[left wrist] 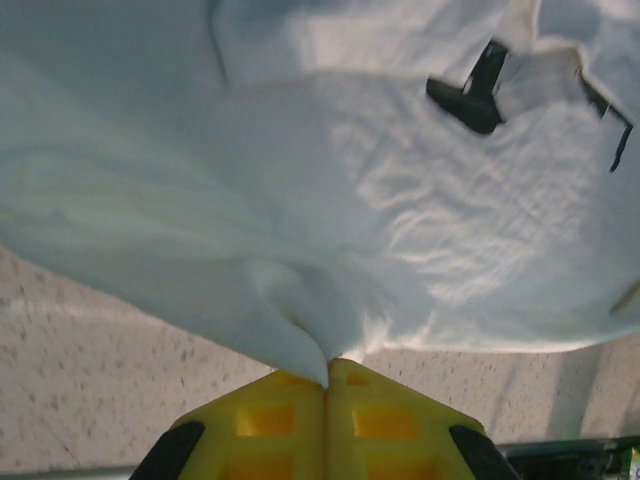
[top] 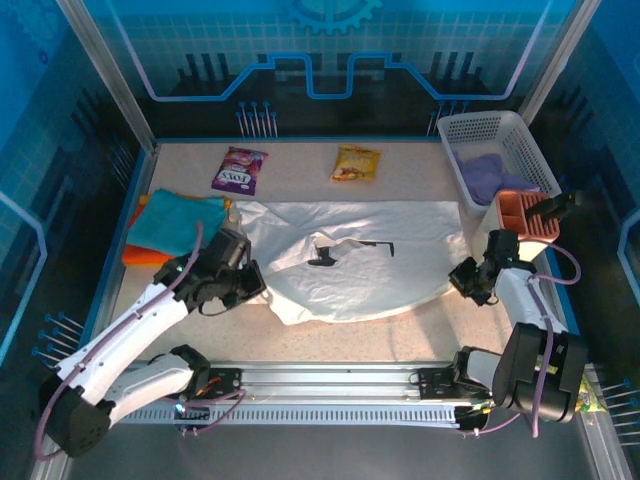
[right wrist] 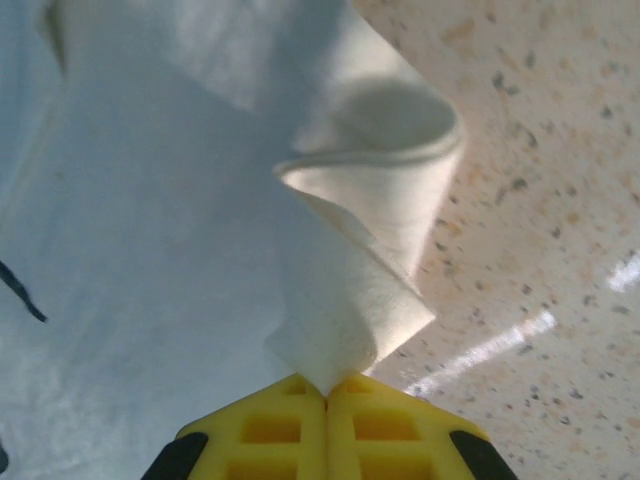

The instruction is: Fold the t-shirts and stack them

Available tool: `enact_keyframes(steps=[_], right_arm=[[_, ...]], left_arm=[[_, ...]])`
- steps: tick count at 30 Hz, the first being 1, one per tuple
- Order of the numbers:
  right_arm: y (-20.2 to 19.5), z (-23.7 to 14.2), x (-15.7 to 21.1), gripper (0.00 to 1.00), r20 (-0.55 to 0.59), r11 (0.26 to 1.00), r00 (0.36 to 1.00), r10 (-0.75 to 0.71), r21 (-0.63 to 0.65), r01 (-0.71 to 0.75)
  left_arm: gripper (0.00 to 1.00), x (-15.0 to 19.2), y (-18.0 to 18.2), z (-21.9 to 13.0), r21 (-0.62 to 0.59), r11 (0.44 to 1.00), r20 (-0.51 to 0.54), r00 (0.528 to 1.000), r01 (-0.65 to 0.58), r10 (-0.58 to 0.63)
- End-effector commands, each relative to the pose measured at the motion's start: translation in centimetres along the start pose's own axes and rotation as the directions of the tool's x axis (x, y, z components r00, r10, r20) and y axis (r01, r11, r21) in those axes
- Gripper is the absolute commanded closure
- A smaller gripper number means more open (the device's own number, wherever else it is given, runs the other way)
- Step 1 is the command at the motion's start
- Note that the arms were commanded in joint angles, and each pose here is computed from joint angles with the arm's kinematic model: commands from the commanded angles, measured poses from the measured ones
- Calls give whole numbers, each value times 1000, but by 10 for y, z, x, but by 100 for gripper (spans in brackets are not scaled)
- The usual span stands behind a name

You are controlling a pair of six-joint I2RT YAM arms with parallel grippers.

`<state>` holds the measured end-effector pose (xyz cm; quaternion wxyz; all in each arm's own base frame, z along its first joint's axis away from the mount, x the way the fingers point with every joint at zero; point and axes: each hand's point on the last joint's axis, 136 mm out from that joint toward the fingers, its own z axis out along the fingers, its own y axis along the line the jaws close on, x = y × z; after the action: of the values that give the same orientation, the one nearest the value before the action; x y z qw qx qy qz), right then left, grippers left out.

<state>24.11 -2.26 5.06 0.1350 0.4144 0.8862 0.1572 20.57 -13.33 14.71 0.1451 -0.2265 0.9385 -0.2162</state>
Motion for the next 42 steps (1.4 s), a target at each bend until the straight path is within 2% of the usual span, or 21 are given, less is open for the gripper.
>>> enact_keyframes(steps=[1,8,17,26,34,42], right_arm=[[24,-8,-24,100,54,998,999,7,-60,-4],[31,-12,-34,100,74,997,997,29,-72,-24],[23,-9,-18,100,69,995,996,61,-85,-55],[13,-16,-5,100,148,999,989,22,-34,-17],[24,-24,-27,100,223,999,974,-33,23,28],[34,-16,-46,100,245,999,969,25,21,-31]], left_arm=[[100,-24,-13,-13,42,994,23,995,-100,99],[100,-66,-26,-23,79,992,88,992,-95,88],[100,-72,-21,-9,80,994,75,995,-78,72],[100,-89,-14,2,83,995,74,996,-61,55],[100,-114,-15,8,83,994,86,995,-66,58],[100,-138,-19,14,88,994,107,993,-66,57]])
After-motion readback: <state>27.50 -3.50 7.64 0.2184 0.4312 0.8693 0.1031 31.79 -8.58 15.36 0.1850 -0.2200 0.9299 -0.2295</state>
